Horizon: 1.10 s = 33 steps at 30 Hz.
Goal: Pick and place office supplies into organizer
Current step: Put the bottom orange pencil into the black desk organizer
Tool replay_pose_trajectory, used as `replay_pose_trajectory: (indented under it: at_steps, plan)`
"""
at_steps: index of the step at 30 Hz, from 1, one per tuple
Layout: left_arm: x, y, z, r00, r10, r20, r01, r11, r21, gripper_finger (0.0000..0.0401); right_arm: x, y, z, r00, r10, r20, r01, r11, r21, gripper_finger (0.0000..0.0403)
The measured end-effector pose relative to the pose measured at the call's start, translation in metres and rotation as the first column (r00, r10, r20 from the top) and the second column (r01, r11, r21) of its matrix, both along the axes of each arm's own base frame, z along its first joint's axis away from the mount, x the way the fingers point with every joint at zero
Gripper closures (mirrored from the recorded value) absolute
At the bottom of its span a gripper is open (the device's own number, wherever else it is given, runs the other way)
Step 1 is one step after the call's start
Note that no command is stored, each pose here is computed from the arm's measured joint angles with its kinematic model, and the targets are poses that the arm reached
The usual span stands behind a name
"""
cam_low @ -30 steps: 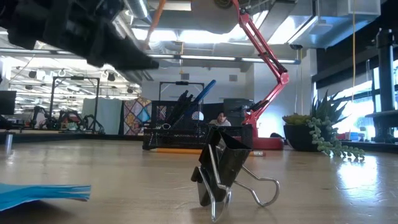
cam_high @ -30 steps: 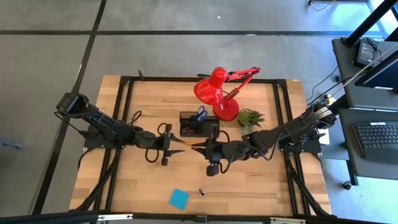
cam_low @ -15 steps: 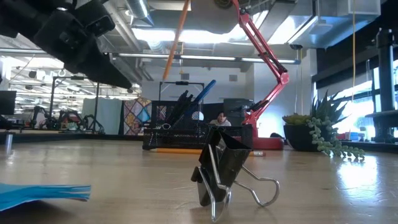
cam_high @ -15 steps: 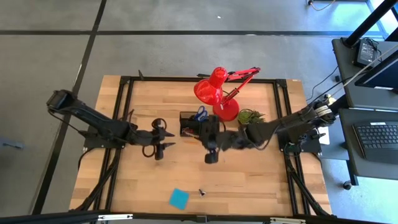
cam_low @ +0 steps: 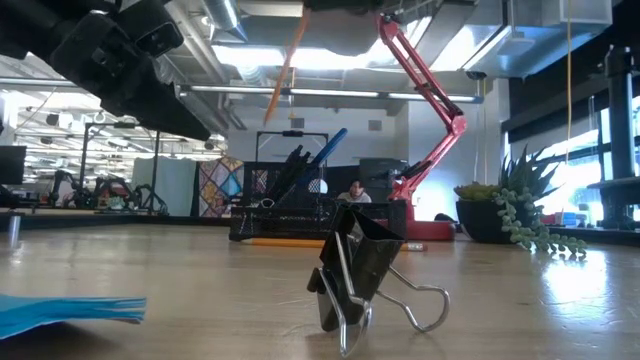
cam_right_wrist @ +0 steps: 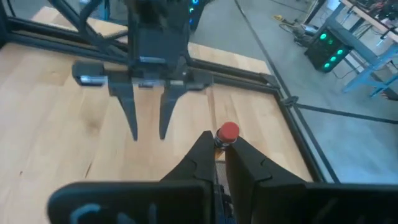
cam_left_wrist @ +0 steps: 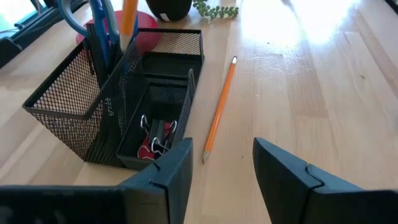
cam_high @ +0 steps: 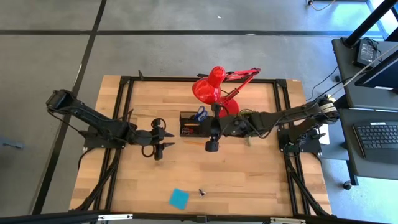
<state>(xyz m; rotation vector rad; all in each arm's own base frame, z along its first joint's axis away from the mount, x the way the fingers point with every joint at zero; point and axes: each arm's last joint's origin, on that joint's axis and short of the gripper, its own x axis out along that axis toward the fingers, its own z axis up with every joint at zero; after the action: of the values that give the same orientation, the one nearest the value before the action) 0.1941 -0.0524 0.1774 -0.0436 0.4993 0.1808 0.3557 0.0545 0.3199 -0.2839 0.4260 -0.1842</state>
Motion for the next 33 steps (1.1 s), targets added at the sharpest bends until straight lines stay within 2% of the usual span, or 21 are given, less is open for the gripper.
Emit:
replay_pose_trajectory:
  at_steps: [7, 15, 24, 27, 33]
  plan:
    - [-0.002, 0.001, -0.003, 0.999, 0.003, -0.037, -0.003, 1.000, 0.006, 0.0240, -0.028, -0.023, -0.014, 0.986, 0.017, 0.168, -0.027, 0.998, 0.060, 0.0381]
    - [-0.003, 0.001, -0.004, 0.999, 0.004, -0.049, -0.004, 1.000, 0.002, 0.0240, -0.061, -0.042, -0.037, 0.981, -0.058, 0.184, 0.034, 0.991, 0.132, 0.0381]
    - [-0.003, 0.001, -0.005, 0.998, -0.003, -0.065, 0.005, 1.000, 0.027, 0.0241, -0.066, -0.073, -0.049, 0.975, -0.080, 0.208, 0.032, 0.974, 0.226, 0.0381]
    - [-0.003, 0.001, -0.005, 0.998, -0.001, -0.065, 0.003, 0.999, 0.032, 0.0240, -0.066, -0.077, -0.048, 0.975, -0.052, 0.217, -0.006, 0.966, 0.257, 0.0381]
    - [-0.003, 0.001, -0.005, 0.998, -0.002, -0.065, 0.005, 0.999, 0.042, 0.0241, -0.062, -0.079, -0.056, 0.980, -0.055, 0.190, 0.000, 0.961, 0.276, 0.0381]
